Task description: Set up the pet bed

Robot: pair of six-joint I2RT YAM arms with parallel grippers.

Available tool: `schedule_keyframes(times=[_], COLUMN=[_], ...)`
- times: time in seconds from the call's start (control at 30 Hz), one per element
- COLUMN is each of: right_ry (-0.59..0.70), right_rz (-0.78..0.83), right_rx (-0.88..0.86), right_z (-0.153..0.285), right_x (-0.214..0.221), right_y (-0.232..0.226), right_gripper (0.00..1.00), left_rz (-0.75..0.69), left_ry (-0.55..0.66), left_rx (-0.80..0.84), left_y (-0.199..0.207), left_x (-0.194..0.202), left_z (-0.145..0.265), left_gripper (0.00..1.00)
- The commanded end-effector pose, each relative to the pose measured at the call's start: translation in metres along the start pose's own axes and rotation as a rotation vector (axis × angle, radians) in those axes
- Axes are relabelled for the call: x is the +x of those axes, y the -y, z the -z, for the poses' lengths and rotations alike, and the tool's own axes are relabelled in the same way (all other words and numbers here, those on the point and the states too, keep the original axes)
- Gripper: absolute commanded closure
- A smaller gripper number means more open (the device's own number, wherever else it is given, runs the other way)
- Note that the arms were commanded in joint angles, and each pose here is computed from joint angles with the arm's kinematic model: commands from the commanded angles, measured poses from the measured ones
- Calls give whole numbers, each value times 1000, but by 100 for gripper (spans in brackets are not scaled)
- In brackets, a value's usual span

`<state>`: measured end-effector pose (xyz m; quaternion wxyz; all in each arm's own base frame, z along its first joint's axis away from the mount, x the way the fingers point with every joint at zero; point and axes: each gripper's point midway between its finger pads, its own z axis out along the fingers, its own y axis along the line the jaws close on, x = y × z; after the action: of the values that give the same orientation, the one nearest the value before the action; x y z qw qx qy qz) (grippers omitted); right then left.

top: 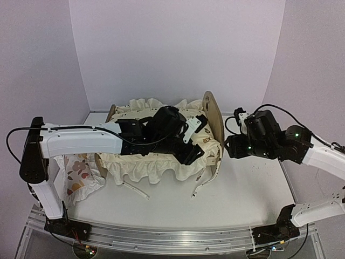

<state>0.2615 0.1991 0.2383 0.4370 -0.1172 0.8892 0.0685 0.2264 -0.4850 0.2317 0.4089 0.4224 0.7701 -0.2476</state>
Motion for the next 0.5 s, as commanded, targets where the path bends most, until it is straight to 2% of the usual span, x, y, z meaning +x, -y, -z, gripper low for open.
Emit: schedule_keyframes(times=[0.0, 0.13, 0.47], right_ry=[-80, -141, -174], right_rz=[-80, -110, -122], right_rx=[-28, -71, -97], right_z=[10, 10, 15], right_x=[29, 49, 65], right_y=[7, 3, 5], right_gripper=[37, 37, 39], left_rz=[43, 126, 164], left_ry=[-88, -96, -167], left_rx=[88, 48, -64], left_y=[25, 19, 7], left_x=[42, 64, 105], left_z=[-6, -32, -106], left_gripper=[42, 53, 61])
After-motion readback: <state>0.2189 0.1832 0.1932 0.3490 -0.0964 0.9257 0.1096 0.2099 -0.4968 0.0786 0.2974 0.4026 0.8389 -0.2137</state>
